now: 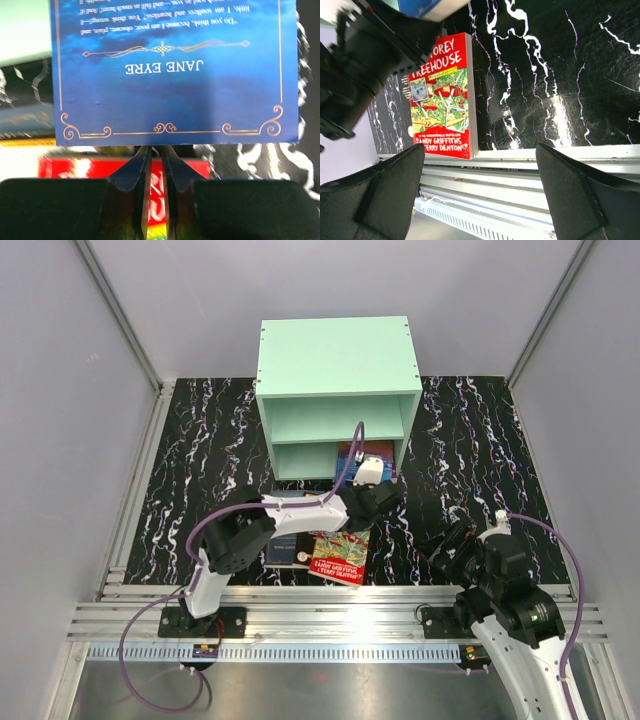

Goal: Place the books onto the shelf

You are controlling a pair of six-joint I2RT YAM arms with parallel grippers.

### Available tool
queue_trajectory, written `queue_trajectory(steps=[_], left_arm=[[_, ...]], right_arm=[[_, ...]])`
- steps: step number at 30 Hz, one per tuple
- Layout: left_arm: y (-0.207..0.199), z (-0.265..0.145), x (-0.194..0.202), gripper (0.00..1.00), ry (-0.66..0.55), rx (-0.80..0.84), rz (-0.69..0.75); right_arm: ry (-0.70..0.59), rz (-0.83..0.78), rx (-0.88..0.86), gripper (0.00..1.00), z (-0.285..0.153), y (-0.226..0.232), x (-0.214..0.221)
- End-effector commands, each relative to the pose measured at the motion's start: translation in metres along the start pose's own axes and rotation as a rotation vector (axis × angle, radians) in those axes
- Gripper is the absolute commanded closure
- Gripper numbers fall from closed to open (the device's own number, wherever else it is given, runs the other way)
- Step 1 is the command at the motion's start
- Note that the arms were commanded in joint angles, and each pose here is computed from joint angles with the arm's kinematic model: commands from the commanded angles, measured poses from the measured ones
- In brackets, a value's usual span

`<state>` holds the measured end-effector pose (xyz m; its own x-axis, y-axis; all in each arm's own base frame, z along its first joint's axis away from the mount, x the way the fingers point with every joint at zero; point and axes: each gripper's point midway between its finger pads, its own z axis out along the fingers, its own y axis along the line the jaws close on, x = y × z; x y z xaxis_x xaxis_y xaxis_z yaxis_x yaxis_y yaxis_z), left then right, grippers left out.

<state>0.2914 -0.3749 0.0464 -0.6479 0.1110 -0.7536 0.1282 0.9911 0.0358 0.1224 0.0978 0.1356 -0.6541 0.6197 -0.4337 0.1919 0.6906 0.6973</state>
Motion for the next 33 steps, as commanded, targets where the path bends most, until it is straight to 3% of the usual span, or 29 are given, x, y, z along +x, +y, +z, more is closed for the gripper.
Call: queue_trajectory(steps=[1, 12, 25, 28, 32, 33], left_arm=[[-0.004, -0.001, -0.046, 0.86, -0.094, -0.008, -0.038], [-0.03, 0.023, -0.065, 0.86, -0.086, 0.037, -0.052], [-0.027, 0.041, -0.09, 0.84, -0.086, 0.031, -0.05], [-0.024, 0.031, -0.087, 0.73, -0.076, 0.045, -0.067], [-0.018, -0.002, -0.086, 0.49, -0.086, 0.088, -0.097], [-0.018, -0.012, -0.086, 0.37, -0.091, 0.101, -0.099]], right_arm=[[0.032, -0.024, 0.061, 0.0, 0.003, -0.015, 0.007], [0.029, -0.037, 0.068, 0.0, 0.006, -0.015, 0.005], [0.029, -0.037, 0.068, 0.0, 0.005, -0.015, 0.005], [0.023, -0.034, 0.067, 0.0, 0.005, -0.015, 0.004], [0.022, -0.037, 0.068, 0.0, 0.005, -0.016, 0.005], [0.022, -0.035, 0.066, 0.0, 0.005, -0.016, 0.005]])
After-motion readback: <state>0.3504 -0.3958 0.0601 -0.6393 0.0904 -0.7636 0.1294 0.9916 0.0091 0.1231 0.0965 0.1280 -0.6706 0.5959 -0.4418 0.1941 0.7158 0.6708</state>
